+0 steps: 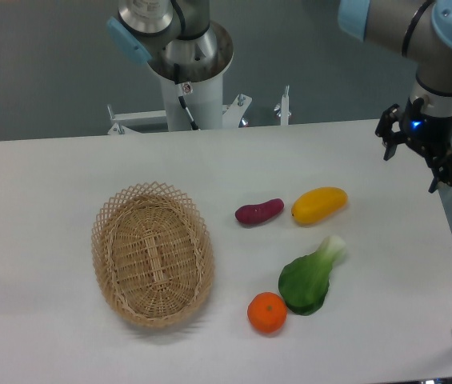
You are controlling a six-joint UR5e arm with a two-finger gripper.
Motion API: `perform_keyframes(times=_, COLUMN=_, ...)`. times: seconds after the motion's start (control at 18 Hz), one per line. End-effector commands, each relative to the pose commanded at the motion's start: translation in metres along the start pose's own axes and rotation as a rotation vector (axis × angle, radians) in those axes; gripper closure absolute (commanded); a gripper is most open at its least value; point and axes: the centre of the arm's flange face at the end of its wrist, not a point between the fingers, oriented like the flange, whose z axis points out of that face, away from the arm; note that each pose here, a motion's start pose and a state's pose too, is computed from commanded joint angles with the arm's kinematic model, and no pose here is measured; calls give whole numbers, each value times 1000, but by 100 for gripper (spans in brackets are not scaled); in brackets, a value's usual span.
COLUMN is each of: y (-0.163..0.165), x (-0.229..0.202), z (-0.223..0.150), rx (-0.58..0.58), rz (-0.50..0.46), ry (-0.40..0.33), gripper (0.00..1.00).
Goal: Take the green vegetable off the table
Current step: 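Move the open gripper over the green bok choy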
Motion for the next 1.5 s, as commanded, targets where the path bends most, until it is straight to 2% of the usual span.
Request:
perform_keyframes(times=0.56, y=-5, x=10, z=20, rx=13, rz=1, ry=34, gripper=0)
perform_keyframes(times=0.67, y=-8, x=12, z=28, rx=12, rz=-7, ry=22, gripper=0)
perform_keyframes(times=0.83, y=-21, x=22, z=49, rx=13, rz=-19, ry=6, gripper=0)
perform_keyframes(times=1.06, y=-60, x=40, z=73, rx=26, rz=-124, ry=-39, gripper=0)
perform_keyframes(times=1.22, y=-84, x=54, z=99, rx=35, rz=-182, ry=-5, gripper=0)
perform_keyframes(times=1.39, y=-103, x=57, z=131, rx=34, rz=-180, ry=31, gripper=0)
perform_keyframes(times=1.5, y=-112, x=57, z=144, rx=32, rz=-196, ry=21, gripper=0)
